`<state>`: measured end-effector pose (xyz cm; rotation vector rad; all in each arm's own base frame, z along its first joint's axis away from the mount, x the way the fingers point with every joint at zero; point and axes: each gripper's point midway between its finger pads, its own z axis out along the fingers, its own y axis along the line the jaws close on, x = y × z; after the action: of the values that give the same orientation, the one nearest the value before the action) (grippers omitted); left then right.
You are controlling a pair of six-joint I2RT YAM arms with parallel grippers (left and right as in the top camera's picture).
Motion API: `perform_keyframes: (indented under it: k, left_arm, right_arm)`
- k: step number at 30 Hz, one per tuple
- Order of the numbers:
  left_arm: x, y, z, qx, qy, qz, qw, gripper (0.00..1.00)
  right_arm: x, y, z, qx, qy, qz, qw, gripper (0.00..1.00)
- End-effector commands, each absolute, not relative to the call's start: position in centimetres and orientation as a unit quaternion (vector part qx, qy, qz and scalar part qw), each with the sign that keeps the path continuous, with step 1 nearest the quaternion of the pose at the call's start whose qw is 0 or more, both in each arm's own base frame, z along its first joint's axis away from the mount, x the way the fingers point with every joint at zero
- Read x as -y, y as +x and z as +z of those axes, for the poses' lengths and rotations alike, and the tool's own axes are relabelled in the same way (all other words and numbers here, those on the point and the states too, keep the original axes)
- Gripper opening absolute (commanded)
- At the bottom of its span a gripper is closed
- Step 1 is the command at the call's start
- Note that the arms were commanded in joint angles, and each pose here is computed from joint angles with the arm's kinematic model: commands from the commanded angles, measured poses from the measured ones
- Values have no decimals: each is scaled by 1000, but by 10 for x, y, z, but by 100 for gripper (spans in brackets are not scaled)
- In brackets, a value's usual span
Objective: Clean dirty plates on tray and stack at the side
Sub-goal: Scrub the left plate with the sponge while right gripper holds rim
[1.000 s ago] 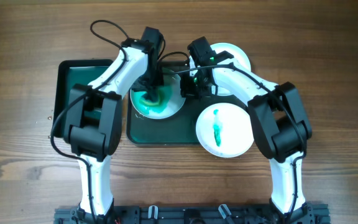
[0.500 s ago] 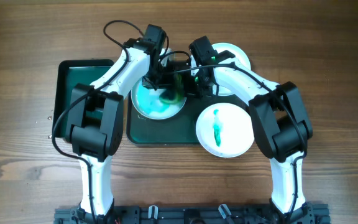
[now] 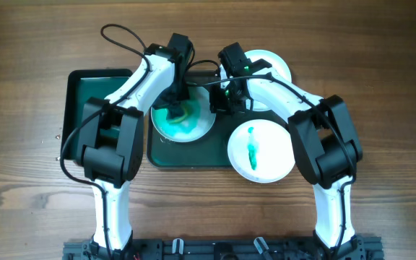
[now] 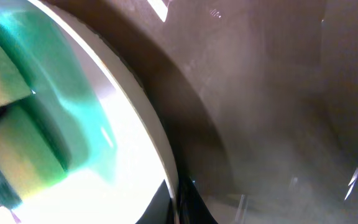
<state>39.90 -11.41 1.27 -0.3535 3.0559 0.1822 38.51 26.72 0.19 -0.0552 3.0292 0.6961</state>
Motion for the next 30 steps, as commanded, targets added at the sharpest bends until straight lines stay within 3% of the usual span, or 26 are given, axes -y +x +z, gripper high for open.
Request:
perform_keyframes:
  k: [1,5,11,22,25,30]
  left_arm:
    - [165,364,10,-992,3,-100,-72,4]
    - [206,349,27,-963,88,-237,-96,4]
    - [211,377,24,-966,98,-237,-35,4]
    - [95,425,11,-988,-68,110,85,4]
    - [80,416,14,-982,-89,147,75,4]
    - [90,400,31,-988,-105,107,33,4]
  right_arm:
    - [-262,381,-14,-978,-12,209,2,4]
    - [-262,381,-14,-978,-12,210,2,4]
    - [-262,380,-14,-978,-12,210,1,4]
    - [-262,380,-14,-978,-15,210,1,4]
    - [-262,380,-14,-978,-15,210,2,4]
    - [-262,380,-14,-978,-16,210,2,4]
